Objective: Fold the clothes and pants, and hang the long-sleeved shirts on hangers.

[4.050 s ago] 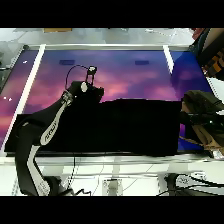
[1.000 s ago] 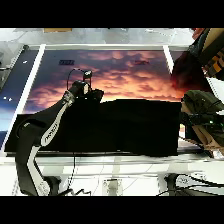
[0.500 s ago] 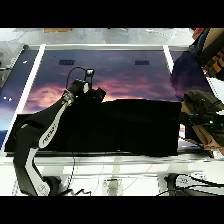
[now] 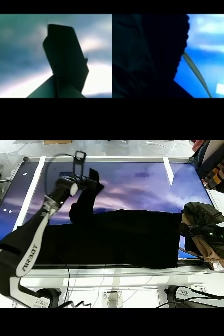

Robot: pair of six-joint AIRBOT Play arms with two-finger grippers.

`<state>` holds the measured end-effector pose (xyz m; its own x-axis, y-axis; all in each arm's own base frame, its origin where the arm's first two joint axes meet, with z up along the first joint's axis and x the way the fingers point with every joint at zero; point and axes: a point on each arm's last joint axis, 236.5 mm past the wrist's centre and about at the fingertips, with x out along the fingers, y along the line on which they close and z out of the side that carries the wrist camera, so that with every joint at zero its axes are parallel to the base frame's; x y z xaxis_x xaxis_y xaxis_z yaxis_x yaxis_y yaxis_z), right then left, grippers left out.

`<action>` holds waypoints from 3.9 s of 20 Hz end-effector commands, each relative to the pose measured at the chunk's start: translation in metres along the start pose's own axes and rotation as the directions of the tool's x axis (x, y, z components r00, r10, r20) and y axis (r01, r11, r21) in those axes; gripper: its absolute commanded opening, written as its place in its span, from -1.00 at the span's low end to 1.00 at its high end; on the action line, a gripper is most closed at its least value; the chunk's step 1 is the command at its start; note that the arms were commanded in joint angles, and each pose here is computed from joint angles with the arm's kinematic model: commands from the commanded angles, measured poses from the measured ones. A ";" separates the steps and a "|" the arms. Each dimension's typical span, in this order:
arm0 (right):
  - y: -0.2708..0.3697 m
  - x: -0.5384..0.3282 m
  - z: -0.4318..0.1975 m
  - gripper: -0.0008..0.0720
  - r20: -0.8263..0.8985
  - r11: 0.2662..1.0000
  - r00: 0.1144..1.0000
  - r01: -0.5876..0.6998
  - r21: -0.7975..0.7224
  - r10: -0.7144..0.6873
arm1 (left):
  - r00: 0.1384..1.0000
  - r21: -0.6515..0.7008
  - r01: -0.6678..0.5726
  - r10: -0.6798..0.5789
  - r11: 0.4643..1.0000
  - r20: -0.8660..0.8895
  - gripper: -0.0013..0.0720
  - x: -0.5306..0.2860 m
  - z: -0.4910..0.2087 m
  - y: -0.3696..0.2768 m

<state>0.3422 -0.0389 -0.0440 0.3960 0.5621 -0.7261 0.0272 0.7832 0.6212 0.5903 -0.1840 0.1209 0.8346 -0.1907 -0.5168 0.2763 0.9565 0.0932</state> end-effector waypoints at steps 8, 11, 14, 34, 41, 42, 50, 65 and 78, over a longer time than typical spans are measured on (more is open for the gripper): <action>-0.004 -0.006 0.044 -0.90 0.184 0.999 0.983 0.016 0.049 -0.025 | 0.922 -0.209 -0.340 0.369 0.917 0.117 -0.94 -0.125 0.050 0.222; -0.004 -0.009 0.056 -0.90 0.238 0.997 0.971 0.008 0.071 -0.025 | 0.897 -0.251 -0.437 0.438 0.864 -0.056 -0.94 -0.143 0.002 0.269; -0.005 -0.010 0.063 -0.90 0.268 0.996 0.963 0.007 0.084 -0.029 | 0.859 -0.266 -0.505 0.445 0.821 -0.255 -0.94 -0.153 -0.053 0.290; -0.008 -0.019 0.089 -0.90 0.375 0.992 0.926 -0.007 0.126 -0.041 | 0.762 -0.247 -0.485 0.267 0.839 -0.589 -0.94 -0.089 -0.273 0.258; -0.014 -0.018 0.084 -0.90 0.355 0.993 0.932 0.028 0.114 -0.067 | 0.839 -0.263 -0.484 0.357 0.835 -0.410 -0.94 -0.135 -0.189 0.267; -0.015 -0.017 0.082 -0.90 0.346 0.993 0.935 0.035 0.109 -0.071 | 0.844 -0.220 -0.478 0.376 0.850 -0.382 -0.94 -0.155 -0.172 0.266; -0.014 -0.016 0.081 -0.90 0.340 0.994 0.938 0.034 0.108 -0.069 | 0.719 -0.030 -0.385 0.280 0.922 -0.636 -0.95 -0.264 -0.205 0.217; -0.022 -0.019 0.086 -0.90 0.365 0.991 0.926 0.061 0.120 -0.101 | 0.903 0.145 -0.339 0.365 0.929 -0.228 -0.27 -0.035 -0.203 0.282; -0.022 -0.019 0.086 -0.90 0.365 0.990 0.926 0.058 0.126 -0.101 | 0.838 -0.464 -0.364 0.066 0.808 -0.542 0.58 -0.114 -0.315 0.301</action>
<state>0.4131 -0.0902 -0.0185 0.6987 0.3430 -0.6278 0.1659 0.7760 0.6085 0.4464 0.2119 -0.0526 0.4702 0.2166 -0.8556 -0.2661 0.9591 0.0966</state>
